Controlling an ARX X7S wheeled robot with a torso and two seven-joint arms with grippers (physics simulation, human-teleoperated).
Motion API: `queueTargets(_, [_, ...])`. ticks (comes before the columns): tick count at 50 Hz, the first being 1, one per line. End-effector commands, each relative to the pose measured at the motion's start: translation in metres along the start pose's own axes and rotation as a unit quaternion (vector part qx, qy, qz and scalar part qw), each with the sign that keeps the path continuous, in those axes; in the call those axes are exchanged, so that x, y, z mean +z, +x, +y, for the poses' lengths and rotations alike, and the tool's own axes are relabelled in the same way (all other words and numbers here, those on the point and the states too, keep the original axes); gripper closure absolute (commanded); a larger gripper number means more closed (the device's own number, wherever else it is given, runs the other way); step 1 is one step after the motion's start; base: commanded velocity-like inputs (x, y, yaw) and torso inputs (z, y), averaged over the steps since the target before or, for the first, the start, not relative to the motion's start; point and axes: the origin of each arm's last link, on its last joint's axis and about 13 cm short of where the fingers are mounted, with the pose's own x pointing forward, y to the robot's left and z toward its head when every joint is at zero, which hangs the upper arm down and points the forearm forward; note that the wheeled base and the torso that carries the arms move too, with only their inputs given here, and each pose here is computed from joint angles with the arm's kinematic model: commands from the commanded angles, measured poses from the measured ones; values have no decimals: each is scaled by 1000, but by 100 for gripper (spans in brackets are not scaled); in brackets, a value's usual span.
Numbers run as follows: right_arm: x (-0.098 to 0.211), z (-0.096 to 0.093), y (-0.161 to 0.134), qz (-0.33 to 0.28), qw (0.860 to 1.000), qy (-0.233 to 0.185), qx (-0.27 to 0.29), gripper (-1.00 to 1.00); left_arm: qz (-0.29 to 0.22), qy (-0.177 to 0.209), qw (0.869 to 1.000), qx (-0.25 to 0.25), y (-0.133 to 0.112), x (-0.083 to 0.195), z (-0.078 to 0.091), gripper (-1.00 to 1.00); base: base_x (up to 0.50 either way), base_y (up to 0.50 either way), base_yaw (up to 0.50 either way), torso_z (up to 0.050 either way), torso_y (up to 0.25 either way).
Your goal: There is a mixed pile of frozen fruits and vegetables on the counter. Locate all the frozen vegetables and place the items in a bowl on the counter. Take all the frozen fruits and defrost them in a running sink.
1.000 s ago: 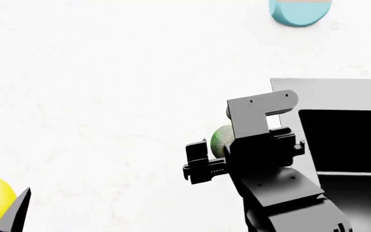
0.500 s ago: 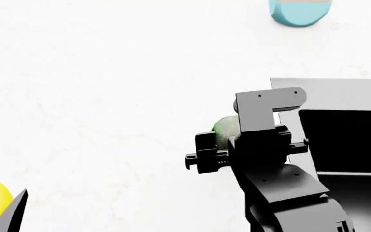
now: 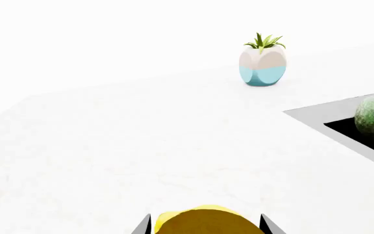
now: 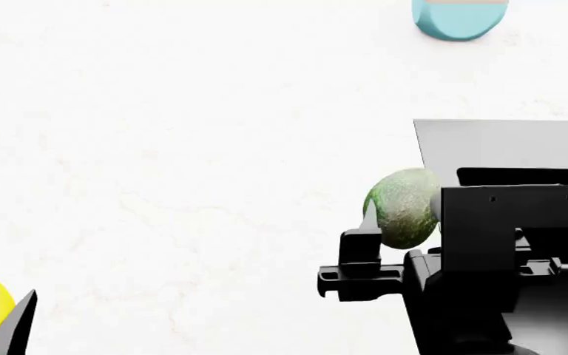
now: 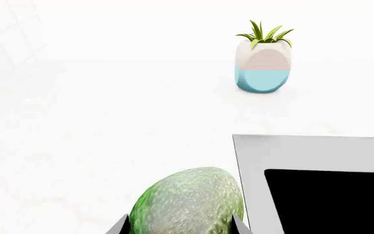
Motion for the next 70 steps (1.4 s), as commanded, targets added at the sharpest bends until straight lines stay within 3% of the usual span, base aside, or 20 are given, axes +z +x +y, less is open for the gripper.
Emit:
queueTargets(1, [-11, 4, -66, -46, 999, -22, -16, 100, -2, -30, 994, 107, -3, 3, 5, 100, 0, 0, 0, 0, 0])
queueTargets(25, [6, 0, -99, -86, 995, -42, -38, 100, -3, -36, 993, 108, 7, -3, 1, 100, -62, -42, 0, 0, 0])
queueTargets(58, [10, -7, -100, -85, 994, -39, -50, 100, -3, -36, 993, 109, -3, -2, 5, 100, -351, -470, 0, 0, 0])
queueTargets(70, [10, -9, -100, -86, 994, -39, -50, 100, -1, -36, 994, 105, 9, -5, 0, 100, -272, -500, 0, 0, 0])
